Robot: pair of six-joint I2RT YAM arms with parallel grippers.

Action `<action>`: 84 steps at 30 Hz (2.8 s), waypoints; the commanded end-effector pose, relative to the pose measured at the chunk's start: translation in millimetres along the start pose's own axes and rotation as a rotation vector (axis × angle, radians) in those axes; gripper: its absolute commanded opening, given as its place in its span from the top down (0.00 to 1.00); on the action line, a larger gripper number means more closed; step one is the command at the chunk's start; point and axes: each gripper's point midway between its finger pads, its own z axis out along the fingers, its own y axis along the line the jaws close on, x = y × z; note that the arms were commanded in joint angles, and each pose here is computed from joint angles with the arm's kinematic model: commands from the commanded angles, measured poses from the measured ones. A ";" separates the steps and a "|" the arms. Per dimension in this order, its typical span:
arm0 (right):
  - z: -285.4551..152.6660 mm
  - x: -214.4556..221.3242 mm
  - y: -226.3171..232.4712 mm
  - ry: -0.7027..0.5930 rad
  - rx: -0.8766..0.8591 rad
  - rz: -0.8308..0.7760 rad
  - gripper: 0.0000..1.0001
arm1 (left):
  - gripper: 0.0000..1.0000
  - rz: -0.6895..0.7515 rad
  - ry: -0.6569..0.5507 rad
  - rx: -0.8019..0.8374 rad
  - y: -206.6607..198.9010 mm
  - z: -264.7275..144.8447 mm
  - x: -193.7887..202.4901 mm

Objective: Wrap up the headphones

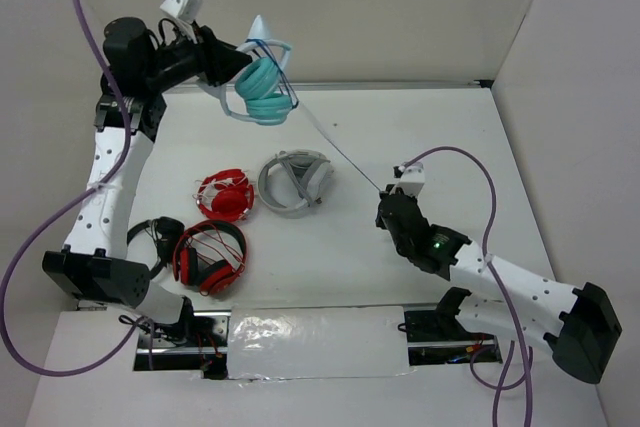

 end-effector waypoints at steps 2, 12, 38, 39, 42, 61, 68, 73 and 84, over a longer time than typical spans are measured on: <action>-2.4 -7.4 -27.8 -0.026 0.165 -0.034 1.00 | 1.00 0.039 -0.148 0.083 -21.2 -36.0 -57.5; -11.7 -5.2 21.8 0.001 -0.084 -0.050 1.00 | 1.00 -0.206 -0.159 -0.112 34.8 -42.1 -52.3; -68.7 -75.3 79.5 -0.130 -0.383 -0.134 1.00 | 1.00 0.049 -0.129 -0.265 23.6 -2.3 0.7; -65.5 -77.9 75.9 -0.136 -0.353 -0.177 1.00 | 1.00 0.086 -0.111 -0.240 17.3 1.2 6.4; -62.6 -106.6 62.6 -0.192 -0.226 -0.214 1.00 | 1.00 0.149 -0.082 -0.248 8.5 15.4 18.2; -127.5 -194.9 41.5 -0.432 -0.301 -0.212 1.00 | 1.00 0.167 0.122 -0.263 23.9 78.5 84.3; -97.7 -212.3 76.5 -0.461 -0.232 -0.457 1.00 | 1.00 0.289 0.162 0.059 -72.3 98.9 115.4; -72.6 -214.2 98.6 -0.497 -0.203 -0.698 1.00 | 1.00 0.302 0.196 0.286 -135.8 88.6 138.5; -55.9 -230.7 64.8 -0.519 -0.048 -0.787 1.00 | 1.00 0.369 0.340 0.394 -172.4 98.4 205.9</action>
